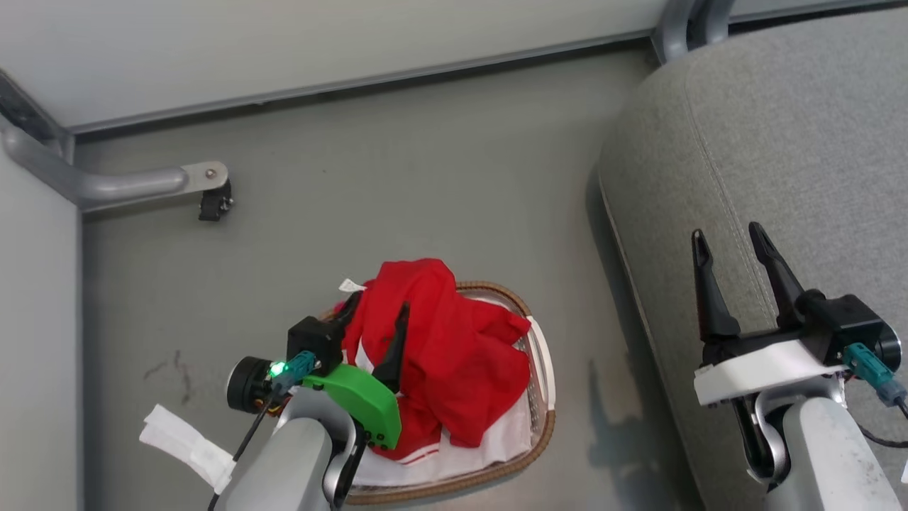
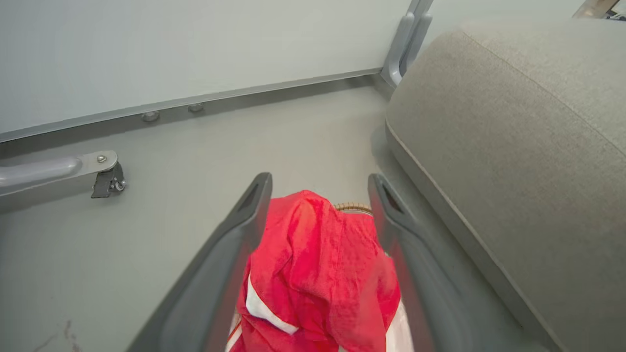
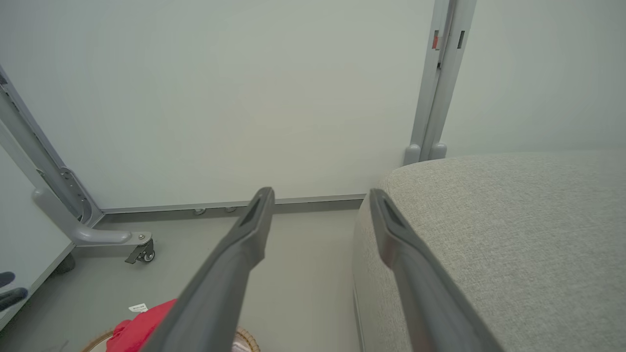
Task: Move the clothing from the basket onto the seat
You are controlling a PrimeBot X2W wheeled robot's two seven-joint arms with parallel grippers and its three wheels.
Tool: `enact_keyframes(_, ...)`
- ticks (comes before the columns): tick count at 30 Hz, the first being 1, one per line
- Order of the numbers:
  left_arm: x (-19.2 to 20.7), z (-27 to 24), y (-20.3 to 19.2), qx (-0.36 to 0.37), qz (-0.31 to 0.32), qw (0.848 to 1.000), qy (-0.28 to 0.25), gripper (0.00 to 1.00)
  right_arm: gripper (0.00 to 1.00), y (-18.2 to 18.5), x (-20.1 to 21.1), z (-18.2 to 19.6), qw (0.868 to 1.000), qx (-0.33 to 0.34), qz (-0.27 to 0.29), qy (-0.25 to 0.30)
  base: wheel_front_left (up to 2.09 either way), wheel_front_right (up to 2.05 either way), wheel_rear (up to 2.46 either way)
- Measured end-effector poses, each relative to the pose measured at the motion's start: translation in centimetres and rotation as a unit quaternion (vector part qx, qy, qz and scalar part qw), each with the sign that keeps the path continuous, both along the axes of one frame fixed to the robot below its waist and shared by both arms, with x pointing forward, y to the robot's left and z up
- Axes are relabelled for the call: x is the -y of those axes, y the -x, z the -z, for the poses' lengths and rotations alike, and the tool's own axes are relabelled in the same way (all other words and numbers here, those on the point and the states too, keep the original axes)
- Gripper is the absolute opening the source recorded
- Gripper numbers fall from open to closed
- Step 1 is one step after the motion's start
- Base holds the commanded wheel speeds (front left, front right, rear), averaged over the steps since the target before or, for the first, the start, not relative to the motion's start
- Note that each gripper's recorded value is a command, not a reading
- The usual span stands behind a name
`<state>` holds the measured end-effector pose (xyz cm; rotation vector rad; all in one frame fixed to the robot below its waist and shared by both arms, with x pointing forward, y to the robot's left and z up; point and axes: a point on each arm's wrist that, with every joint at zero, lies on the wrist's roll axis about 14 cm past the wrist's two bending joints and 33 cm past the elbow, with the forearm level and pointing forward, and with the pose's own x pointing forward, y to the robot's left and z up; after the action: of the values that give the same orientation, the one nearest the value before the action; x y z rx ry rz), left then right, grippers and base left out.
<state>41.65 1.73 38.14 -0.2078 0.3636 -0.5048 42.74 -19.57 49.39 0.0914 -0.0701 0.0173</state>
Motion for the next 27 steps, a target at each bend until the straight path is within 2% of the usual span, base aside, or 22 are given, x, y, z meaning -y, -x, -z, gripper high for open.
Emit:
enact_keyframes(5,2.7,4.2,0.6,-0.047,0.065,0.996,-0.025,1.00,1.00,-1.4,0.6,1.1,1.000,-0.009,0.007,-0.005,0.00,0.00,0.00)
enact_keyframes(15,7.3,11.3,3.1,-0.124,0.186,0.973,-0.059,1.00,1.00,-2.6,2.8,3.7,0.999,-0.037,0.034,-0.011,0.00,0.00,0.00)
enact_keyframes(27,7.4,18.6,1.9,-0.180,0.201,0.955,-0.122,1.00,1.00,-3.2,4.9,6.2,0.996,-0.065,0.060,-0.018,0.00,0.00,0.00)
